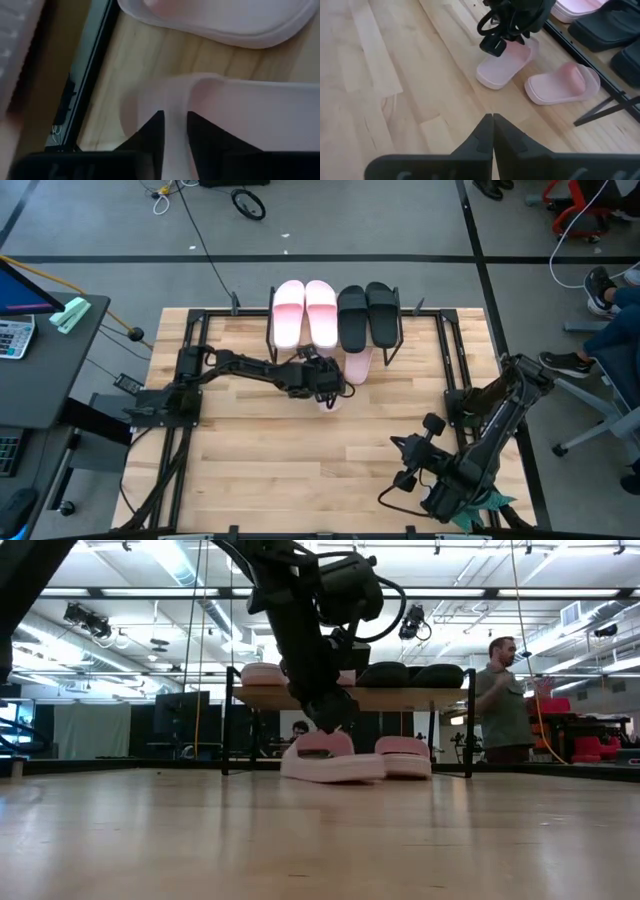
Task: Pick and place slides into the shelf
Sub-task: Put the pink slide under the shelf
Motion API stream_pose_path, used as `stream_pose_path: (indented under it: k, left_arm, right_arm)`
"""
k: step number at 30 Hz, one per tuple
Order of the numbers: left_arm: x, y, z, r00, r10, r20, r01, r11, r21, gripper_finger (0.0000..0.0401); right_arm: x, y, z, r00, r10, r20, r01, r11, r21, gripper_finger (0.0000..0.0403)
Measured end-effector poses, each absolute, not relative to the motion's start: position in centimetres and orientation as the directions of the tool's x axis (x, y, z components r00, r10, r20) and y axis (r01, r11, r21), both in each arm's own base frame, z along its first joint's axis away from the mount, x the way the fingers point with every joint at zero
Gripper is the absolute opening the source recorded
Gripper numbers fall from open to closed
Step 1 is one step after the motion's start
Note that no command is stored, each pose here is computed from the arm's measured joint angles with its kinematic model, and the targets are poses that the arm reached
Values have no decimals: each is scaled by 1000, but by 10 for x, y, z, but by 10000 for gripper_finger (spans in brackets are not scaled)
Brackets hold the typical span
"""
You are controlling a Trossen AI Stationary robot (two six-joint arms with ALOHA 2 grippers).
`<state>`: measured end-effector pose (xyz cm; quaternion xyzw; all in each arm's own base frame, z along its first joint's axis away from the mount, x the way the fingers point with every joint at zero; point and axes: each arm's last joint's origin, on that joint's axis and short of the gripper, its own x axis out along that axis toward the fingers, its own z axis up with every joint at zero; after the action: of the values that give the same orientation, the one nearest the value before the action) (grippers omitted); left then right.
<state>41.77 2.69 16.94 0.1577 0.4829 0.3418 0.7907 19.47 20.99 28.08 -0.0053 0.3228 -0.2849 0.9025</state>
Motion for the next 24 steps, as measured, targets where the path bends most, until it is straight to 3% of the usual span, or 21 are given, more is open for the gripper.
stream_pose_path:
  k: [8,14,19,24]
  left_arm:
    - [418,16,169,317,677,-664,-369,733,571,146]
    - [423,-21,177,397,643,-654,-362,765,533,157]
    - [429,-57,183,529,519,-671,-327,855,403,124]
    - [438,-83,184,664,339,-666,-250,941,230,46]
  right_arm:
    - [197,207,281,620,-525,-583,520,831,-195,9]
    - [197,207,281,618,-522,-588,520,832,-193,9]
    - [197,207,281,617,-522,-588,520,832,-193,9]
    - [197,207,281,618,-522,-588,520,832,-192,9]
